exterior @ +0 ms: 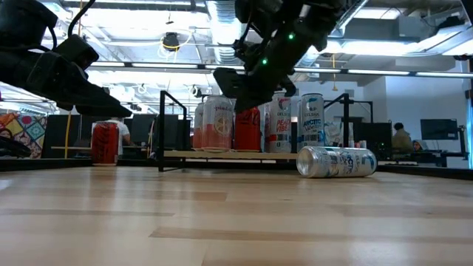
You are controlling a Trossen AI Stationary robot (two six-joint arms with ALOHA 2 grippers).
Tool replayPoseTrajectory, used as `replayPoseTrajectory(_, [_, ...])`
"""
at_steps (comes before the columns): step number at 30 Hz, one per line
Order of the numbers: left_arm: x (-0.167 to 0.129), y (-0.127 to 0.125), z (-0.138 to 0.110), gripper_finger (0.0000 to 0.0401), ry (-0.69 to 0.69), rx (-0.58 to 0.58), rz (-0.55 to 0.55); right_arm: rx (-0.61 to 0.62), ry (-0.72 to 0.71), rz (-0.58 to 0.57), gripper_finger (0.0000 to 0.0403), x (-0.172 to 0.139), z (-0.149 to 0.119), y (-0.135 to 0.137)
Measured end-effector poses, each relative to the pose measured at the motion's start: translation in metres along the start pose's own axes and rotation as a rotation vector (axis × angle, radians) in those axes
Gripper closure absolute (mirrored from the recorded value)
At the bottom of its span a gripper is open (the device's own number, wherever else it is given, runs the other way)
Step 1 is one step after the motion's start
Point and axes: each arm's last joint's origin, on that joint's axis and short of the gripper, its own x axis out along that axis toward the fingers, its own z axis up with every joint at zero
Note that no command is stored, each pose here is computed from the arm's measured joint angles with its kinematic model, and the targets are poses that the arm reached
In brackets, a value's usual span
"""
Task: Place canned beverage on shelf
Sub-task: Put the orange white soda can on the shelf aligned with the other orange white soda can
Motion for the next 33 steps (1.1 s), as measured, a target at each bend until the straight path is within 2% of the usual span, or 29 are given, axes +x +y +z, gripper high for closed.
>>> replayPoseTrajectory(4, [0.0,0.0,0.0,0.0024,0.0,0.0,0.0,0.038,-0.031,-0.044,0.0384,0.002,-0.008,-0.003])
replayPoseTrajectory(13, [0.0,0.0,0.0,0.0024,0.0,0.0,0.0,0.13,-0.108,-0.039,0.0384,0.02,-0.019,-0.002])
replayPoseTrajectory(16, [0.0,0.0,0.0,0.0024,0.0,0.0,0.0,0.099,-0.086,-0.048,0.0384,0.025,-0.027,-0.003])
replayPoseTrajectory(19, [0.0,0.0,0.0,0.0024,0.0,0.0,0.0,0.132,-0.125,-0.034,0.0385,0.029,-0.025,0.002])
replayPoseTrajectory(22, [0.0,0.0,0.0,0.0024,0.0,0.0,0.0,0.115,-0.109,-0.031,0.0384,0.031,-0.031,0.003])
replayPoseTrajectory(33, [0.0,0.0,0.0,0.0024,0.0,0.0,0.0,0.149,-0.117,0.026,0.0384,0.038,-0.026,0.0])
